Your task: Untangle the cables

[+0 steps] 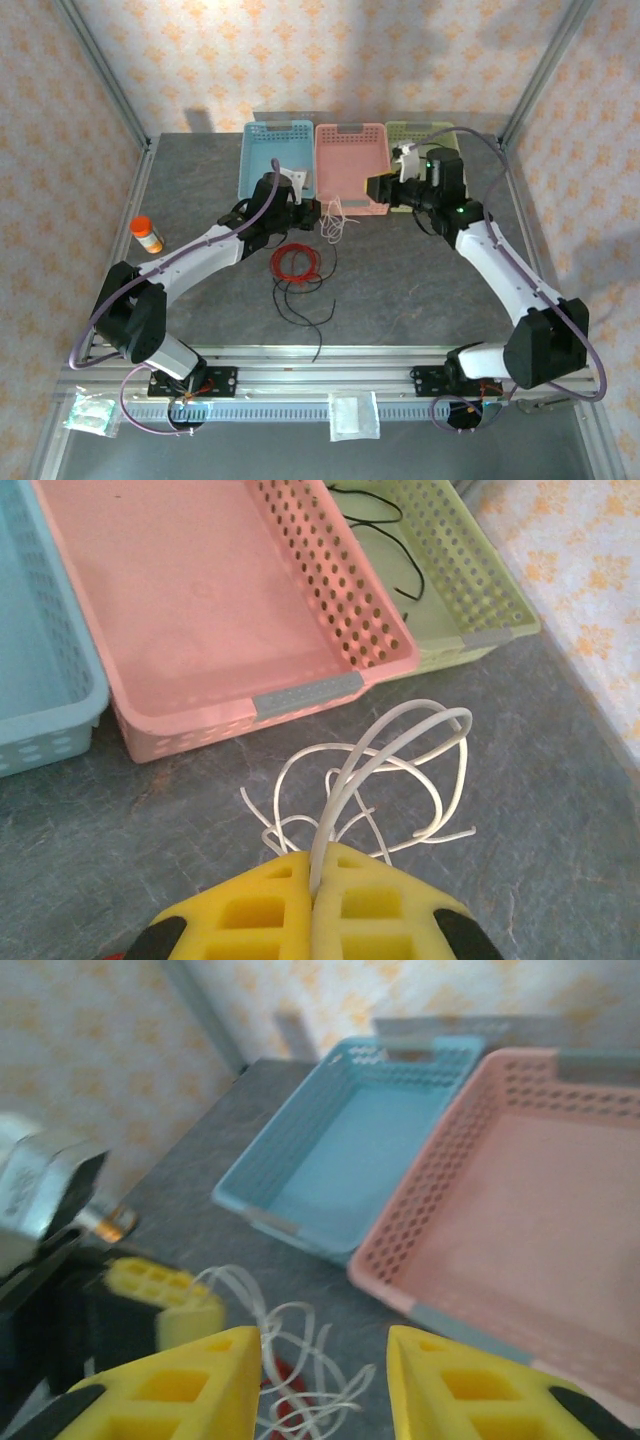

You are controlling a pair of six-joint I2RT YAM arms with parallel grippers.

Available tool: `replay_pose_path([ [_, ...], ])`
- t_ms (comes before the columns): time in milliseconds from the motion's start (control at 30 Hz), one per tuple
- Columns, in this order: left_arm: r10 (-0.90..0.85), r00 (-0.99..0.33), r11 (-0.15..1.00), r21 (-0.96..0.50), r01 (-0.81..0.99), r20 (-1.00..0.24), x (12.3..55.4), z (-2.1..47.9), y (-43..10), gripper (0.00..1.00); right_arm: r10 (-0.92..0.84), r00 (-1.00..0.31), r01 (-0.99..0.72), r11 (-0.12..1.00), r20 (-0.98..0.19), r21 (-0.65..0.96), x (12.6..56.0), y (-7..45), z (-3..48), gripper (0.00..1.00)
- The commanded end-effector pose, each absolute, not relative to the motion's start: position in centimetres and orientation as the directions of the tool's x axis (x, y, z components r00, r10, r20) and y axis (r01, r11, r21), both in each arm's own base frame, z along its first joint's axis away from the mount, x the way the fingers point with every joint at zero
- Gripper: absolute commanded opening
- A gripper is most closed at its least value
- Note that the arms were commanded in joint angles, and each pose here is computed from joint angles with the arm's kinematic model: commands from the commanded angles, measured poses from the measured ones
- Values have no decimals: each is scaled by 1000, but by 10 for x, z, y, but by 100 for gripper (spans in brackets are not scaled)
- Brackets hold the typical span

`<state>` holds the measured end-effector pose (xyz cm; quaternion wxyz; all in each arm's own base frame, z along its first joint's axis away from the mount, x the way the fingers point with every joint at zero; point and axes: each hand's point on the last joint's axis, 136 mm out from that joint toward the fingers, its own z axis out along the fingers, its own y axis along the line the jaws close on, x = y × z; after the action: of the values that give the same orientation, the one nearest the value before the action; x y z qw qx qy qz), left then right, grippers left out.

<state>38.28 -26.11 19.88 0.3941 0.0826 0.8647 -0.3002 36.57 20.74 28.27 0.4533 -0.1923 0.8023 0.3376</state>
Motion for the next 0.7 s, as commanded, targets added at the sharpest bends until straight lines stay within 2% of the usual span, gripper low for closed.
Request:
replay_pose_path([
  [0,-59,-649,758,-457,465,-758,379,222,-273,0,-74,-538,-689,612,-840,388,342,231,285,34],
  [67,-32,-655,746,-454,487,-755,376,222,-277,0,-106,-573,-677,620,-813,396,344,237,281,31],
  [200,15,-653,727,-440,527,-757,370,224,-282,0,-181,-632,-667,621,-754,411,347,245,274,31],
  [467,96,-639,720,-391,574,-763,366,226,-290,0,-229,-640,-701,565,-734,435,345,256,276,30],
  [667,128,-631,704,-379,601,-765,361,225,-299,0,-253,-645,-706,559,-721,435,347,260,267,26],
])
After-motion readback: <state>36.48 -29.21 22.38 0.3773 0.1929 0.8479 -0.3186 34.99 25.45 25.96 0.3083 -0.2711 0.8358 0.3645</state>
